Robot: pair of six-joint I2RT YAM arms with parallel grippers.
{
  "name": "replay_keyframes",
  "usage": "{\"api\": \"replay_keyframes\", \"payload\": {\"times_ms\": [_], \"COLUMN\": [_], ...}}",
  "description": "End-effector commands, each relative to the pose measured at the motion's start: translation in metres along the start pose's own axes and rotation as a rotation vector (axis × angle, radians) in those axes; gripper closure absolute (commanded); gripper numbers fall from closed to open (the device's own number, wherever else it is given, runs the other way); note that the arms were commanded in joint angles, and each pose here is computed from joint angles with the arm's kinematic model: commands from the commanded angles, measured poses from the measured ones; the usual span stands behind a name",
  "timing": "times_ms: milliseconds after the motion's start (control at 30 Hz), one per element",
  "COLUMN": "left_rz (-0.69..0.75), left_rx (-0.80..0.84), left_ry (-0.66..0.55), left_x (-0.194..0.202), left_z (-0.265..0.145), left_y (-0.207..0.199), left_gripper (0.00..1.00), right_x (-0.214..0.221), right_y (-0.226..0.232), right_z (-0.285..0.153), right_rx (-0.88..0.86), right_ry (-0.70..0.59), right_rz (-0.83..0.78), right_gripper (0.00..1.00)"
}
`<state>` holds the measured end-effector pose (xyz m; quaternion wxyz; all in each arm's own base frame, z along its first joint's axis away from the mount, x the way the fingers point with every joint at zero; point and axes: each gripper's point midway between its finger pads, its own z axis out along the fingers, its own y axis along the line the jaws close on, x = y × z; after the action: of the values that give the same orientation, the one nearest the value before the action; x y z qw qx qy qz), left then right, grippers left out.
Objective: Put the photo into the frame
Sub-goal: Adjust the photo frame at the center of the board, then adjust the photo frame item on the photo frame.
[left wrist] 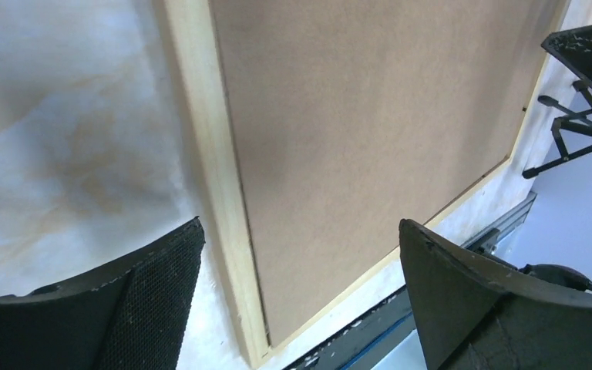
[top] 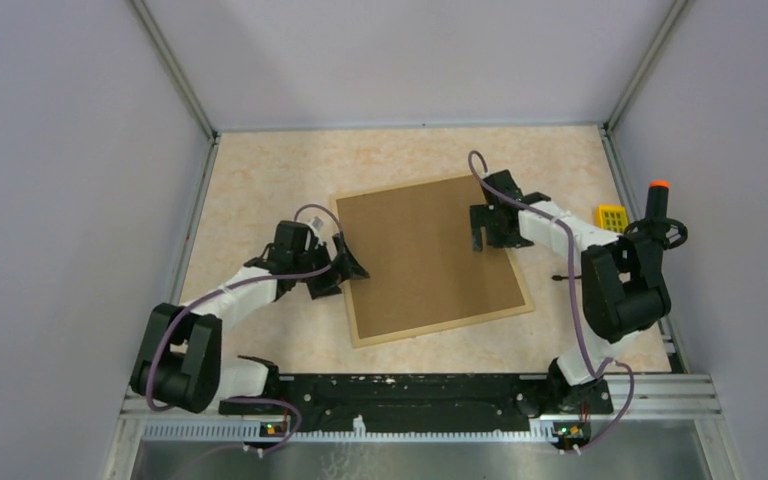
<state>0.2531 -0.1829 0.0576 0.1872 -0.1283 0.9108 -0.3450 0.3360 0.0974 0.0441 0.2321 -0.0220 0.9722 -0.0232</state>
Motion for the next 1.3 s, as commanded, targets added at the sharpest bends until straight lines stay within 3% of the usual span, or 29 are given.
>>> {"api": "replay_keyframes", "payload": {"times_ms": [0,100,200,300,400,467,733,833,967,1100,1267], "left_rz": [0.042,0.042,0.029,-0.002,-0.013,-0.031,-0.067,-0.089,-0.118,-0.167,-0.192], "left_rx": [-0.016,-0.002,0.064,0.094,0.035,-0.021,-0.049,-0.089,-0.133,-0.219,-0.261], "left_ry": [-0.049,-0.048,0.01,0.051,0.057,0.054,0.096,0.111,0.139,0.146,0.144], "left_x": [-0.015,-0.012,0.001,0.014,0.018,0.02,0.035,0.04,0.05,0.058,0.061], "left_z": [-0.033,-0.041,-0.035,-0.027,-0.024,-0.022,-0.01,-0.007,-0.004,-0.006,-0.007], "left_y": [0.005,0.013,0.009,0.014,0.028,0.04,0.058,0.069,0.082,0.098,0.107], "left_gripper": [0.03,0.18,0.4,0.49,0.52,0.61,0.62,0.54,0.57,0.69,0.69], "right_x": [-0.026,-0.025,-0.003,0.025,0.042,0.051,0.075,0.082,0.093,0.1,0.107], "right_y": [-0.006,0.026,0.112,0.201,0.239,0.255,0.286,0.3,0.312,0.318,0.323], "right_z": [-0.044,-0.066,-0.079,-0.096,-0.099,-0.098,-0.098,-0.1,-0.095,-0.091,-0.089], "right_rx": [0.189,0.146,-0.176,-0.486,-0.477,-0.43,-0.357,-0.373,-0.355,-0.337,-0.294], "right_ry": [-0.085,-0.099,-0.062,-0.006,0.01,-0.011,-0.052,-0.059,-0.072,-0.097,-0.151], "right_rz": [-0.099,-0.113,-0.097,-0.067,-0.105,-0.146,-0.223,-0.224,-0.231,-0.239,-0.266], "right_gripper": [0.13,0.14,0.18,0.34,0.38,0.4,0.51,0.48,0.46,0.42,0.36]}}
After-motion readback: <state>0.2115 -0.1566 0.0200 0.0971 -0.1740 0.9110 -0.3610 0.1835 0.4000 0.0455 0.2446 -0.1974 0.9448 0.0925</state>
